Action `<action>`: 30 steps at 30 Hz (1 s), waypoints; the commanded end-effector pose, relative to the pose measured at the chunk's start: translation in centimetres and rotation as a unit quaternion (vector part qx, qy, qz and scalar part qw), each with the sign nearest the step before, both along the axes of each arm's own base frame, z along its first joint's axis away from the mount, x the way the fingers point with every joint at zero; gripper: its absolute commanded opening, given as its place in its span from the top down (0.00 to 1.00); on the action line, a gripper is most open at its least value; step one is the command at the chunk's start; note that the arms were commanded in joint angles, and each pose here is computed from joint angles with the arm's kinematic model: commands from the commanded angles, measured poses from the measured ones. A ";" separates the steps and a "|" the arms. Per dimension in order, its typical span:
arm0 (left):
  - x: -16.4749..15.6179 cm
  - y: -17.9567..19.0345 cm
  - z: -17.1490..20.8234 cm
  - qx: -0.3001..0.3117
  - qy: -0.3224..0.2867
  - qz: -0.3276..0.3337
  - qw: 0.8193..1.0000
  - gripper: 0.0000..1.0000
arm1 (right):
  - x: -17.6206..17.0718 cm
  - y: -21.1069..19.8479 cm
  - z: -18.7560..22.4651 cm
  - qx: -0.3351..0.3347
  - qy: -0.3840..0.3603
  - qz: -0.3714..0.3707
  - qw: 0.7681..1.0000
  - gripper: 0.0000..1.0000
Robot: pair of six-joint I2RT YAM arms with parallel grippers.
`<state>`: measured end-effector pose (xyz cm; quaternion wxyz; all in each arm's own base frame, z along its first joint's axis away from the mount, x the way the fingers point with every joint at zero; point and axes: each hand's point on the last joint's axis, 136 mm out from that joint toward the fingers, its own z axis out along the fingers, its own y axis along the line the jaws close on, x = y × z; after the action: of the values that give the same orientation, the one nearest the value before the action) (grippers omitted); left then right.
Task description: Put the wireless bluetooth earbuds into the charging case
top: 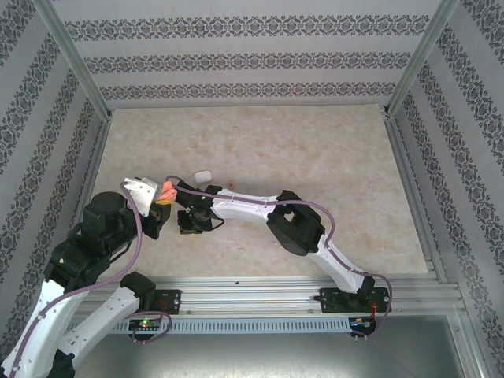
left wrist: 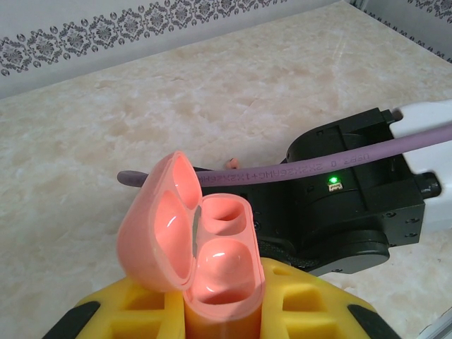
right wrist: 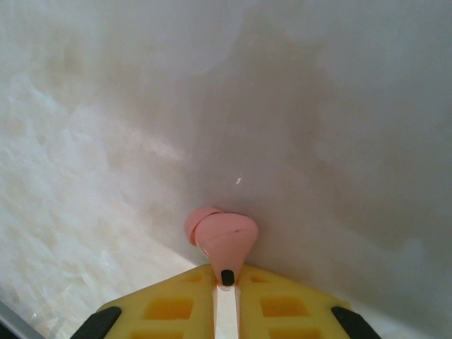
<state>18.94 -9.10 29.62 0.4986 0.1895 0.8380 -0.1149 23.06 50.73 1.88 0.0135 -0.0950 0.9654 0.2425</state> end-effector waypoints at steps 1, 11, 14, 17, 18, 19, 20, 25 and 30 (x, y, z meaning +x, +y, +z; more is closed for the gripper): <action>-0.2 0.5 -0.3 0.012 -0.002 0.004 1.000 0.99 | 1.2 -1.8 0.0 -0.030 -0.027 -0.002 0.999 0.88; 0.2 0.0 -1.0 0.004 0.004 0.001 1.000 0.99 | 1.5 -5.7 1.9 -0.061 -0.067 0.010 0.996 0.92; 0.4 -0.1 -1.3 0.003 0.008 0.000 1.000 0.99 | 1.8 -8.7 2.2 -0.096 -0.084 0.014 0.992 0.92; 0.5 -0.3 -1.5 0.003 0.012 -0.004 1.000 0.99 | 2.2 -12.4 2.4 -0.142 -0.099 0.014 0.985 0.93; 0.5 -0.4 -1.7 0.003 0.014 -0.005 1.000 0.99 | 2.3 -13.7 2.4 -0.156 -0.102 0.013 0.982 0.93; 0.6 -0.4 -1.7 0.003 0.014 -0.005 1.000 0.99 | 2.3 -15.3 2.2 -0.175 -0.103 0.012 0.979 0.93; 0.6 -0.5 -1.8 0.003 0.016 -0.005 1.000 0.99 | 2.5 -16.7 2.3 -0.190 -0.108 0.012 0.976 0.93; 0.7 -0.6 -2.0 0.001 0.018 -0.008 1.000 0.99 | 3.1 -23.3 2.6 -0.264 -0.119 0.009 0.957 0.93; 0.7 -0.7 -2.2 0.000 0.021 -0.008 1.000 0.99 | 3.6 -27.9 2.4 -0.343 -0.127 0.031 0.930 0.93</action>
<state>19.24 -9.62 27.16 0.4713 0.1982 0.8514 -0.1172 26.70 25.97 3.79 0.0913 -0.1166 0.9881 -0.0425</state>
